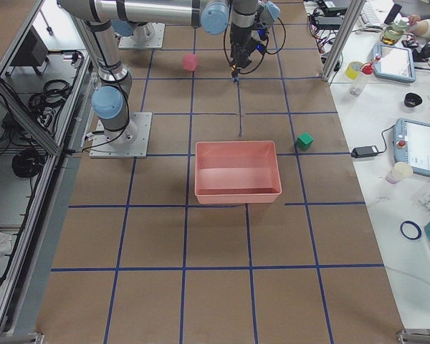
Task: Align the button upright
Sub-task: 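Open the left gripper and lift it off the button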
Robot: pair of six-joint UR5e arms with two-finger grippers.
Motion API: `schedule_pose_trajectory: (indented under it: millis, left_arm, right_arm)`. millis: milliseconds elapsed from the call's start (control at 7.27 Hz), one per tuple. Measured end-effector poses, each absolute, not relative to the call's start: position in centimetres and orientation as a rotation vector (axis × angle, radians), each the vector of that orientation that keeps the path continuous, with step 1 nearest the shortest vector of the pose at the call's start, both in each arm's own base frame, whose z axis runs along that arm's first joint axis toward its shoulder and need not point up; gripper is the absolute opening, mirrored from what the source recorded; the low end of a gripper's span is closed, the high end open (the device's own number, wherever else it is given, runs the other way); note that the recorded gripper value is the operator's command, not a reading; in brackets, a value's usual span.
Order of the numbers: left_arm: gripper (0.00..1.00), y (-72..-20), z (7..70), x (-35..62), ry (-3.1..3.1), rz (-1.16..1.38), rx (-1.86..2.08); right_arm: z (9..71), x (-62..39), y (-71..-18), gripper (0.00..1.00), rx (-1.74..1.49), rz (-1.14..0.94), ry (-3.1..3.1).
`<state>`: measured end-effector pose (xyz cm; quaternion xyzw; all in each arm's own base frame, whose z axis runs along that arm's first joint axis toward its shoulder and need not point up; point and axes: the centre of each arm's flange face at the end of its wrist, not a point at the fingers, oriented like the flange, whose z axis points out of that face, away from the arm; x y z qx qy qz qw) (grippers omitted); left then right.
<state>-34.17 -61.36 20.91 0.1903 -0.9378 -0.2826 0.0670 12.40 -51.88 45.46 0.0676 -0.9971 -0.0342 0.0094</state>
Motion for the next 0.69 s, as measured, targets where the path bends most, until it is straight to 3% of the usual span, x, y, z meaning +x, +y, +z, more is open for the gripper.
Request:
schedule_pose_trajectory:
  millis: [275,688]
  left_arm:
    - [0.79,-61.2,23.9,-33.9,-2.849,-0.779,0.562]
    - [0.81,-58.2,34.1,-32.0,-2.959,-0.570,0.478]
  right_arm:
    - [45.5,12.4,-51.9,1.00,0.212,-0.104,-3.115]
    - [45.5,12.5,-51.9,1.00,0.209,-0.103,-3.116]
